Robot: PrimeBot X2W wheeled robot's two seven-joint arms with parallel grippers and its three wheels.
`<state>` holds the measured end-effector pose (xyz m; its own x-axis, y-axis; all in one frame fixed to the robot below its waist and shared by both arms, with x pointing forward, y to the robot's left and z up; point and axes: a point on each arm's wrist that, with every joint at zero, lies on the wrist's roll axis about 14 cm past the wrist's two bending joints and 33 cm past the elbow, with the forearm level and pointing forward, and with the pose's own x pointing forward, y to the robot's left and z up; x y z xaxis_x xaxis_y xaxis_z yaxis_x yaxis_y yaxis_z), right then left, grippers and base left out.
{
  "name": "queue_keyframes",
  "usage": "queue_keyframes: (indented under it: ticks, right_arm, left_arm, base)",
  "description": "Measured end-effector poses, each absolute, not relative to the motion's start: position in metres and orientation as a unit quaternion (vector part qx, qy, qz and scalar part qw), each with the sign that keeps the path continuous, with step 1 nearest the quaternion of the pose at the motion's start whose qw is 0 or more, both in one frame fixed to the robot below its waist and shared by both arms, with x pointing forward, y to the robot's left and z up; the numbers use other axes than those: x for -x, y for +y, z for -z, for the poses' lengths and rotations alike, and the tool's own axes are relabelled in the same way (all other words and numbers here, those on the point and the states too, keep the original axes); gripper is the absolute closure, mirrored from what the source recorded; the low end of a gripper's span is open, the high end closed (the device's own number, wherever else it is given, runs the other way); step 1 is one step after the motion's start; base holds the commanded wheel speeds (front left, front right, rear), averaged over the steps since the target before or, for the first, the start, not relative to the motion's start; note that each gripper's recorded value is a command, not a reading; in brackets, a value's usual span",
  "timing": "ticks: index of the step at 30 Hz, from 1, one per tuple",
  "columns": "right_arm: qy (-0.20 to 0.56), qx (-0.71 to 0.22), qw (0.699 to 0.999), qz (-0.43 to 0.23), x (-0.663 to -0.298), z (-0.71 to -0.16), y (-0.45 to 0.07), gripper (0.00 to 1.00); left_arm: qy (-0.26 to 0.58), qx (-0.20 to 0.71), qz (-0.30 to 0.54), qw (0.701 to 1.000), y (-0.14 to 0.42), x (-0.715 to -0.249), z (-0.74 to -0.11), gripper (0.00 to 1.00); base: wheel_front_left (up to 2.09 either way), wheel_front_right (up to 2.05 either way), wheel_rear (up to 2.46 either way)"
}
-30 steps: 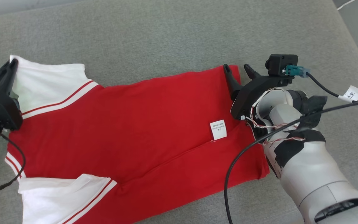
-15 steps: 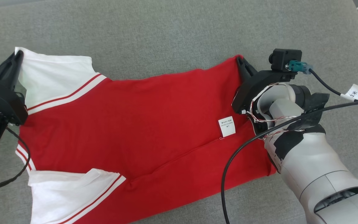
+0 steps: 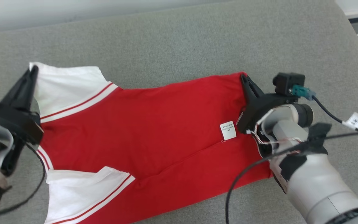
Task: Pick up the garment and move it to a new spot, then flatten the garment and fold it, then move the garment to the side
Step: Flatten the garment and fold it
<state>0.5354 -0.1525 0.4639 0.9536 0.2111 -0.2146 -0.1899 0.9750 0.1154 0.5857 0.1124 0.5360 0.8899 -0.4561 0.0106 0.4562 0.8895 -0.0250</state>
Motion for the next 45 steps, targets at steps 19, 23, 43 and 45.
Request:
queue_keyframes:
  ticks: [19, 23, 43, 45]
  right_arm:
    - [0.102, -0.1, 0.982, -0.123, -0.479, -0.455, -0.158, 1.0]
    - [0.11, -0.111, 0.98, -0.125, -0.471, -0.448, -0.157, 1.0]
    - [0.118, -0.15, 0.974, -0.123, -0.446, -0.435, -0.155, 1.0]
    - [0.123, -0.153, 0.973, -0.122, -0.442, -0.432, -0.153, 1.0]
  left_arm:
    - [-0.03, 0.091, 0.217, 0.971, 0.113, -0.46, -0.542, 1.0]
    - [-0.04, 0.102, 0.201, 0.974, 0.116, -0.442, -0.546, 1.0]
    - [-0.003, 0.148, 0.13, 0.98, 0.132, -0.394, -0.508, 1.0]
    - [0.013, 0.132, 0.126, 0.983, 0.135, -0.391, -0.494, 1.0]
  base:
    - [0.0, 0.0, 0.0]
    - [0.0, 0.0, 0.0]
    - [0.0, 0.0, 0.0]
    - [0.0, 0.0, 0.0]
